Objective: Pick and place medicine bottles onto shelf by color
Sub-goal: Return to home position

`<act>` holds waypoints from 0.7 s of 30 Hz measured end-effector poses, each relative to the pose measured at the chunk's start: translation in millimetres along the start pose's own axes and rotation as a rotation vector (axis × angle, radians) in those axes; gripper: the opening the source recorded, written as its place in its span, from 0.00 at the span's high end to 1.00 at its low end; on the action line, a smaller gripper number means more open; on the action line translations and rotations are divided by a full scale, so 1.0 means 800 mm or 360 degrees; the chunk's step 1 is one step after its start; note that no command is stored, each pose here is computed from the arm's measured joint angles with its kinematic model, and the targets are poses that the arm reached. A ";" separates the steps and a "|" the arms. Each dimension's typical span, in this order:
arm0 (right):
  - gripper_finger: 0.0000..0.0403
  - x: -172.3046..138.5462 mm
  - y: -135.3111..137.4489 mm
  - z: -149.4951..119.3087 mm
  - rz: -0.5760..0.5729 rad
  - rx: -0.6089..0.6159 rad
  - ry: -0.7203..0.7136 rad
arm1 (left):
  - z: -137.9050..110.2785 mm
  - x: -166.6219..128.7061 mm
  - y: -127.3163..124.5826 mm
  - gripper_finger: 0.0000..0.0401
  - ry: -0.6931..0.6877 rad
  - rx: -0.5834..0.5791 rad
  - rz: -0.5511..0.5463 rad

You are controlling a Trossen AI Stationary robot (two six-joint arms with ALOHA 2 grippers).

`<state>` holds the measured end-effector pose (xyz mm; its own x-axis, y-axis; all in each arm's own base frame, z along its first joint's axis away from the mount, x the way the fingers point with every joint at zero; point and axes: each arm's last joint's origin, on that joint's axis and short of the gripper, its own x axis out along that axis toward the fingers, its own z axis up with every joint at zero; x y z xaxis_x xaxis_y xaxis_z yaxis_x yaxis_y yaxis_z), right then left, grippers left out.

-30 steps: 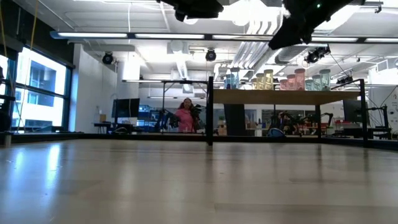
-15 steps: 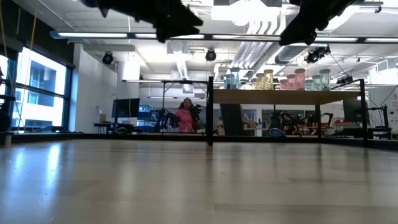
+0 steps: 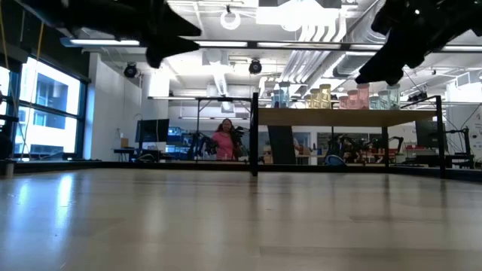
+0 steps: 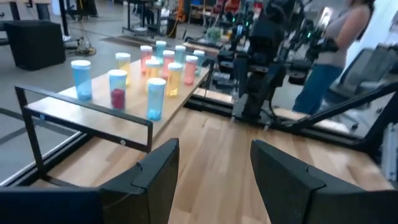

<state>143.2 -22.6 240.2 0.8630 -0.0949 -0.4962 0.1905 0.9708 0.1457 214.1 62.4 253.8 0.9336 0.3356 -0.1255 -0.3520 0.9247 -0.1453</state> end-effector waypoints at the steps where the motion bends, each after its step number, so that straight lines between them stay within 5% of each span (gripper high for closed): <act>1: 0.64 -0.003 0.000 -0.002 -0.0010 -0.0003 -0.0025 | -0.002 -0.007 0.001 0.53 -0.0016 -0.0022 -0.0002; 21: 0.64 -0.039 0.003 -0.044 0.0113 -0.0153 -0.0432 | -0.066 -0.110 0.001 0.53 -0.0395 -0.0127 -0.0147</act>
<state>100.5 -9.4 226.2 0.9686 -0.0690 -0.2388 0.0913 0.9923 0.0835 127.9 24.2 212.5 0.9464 0.2937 0.1346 -0.2599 0.9396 -0.2228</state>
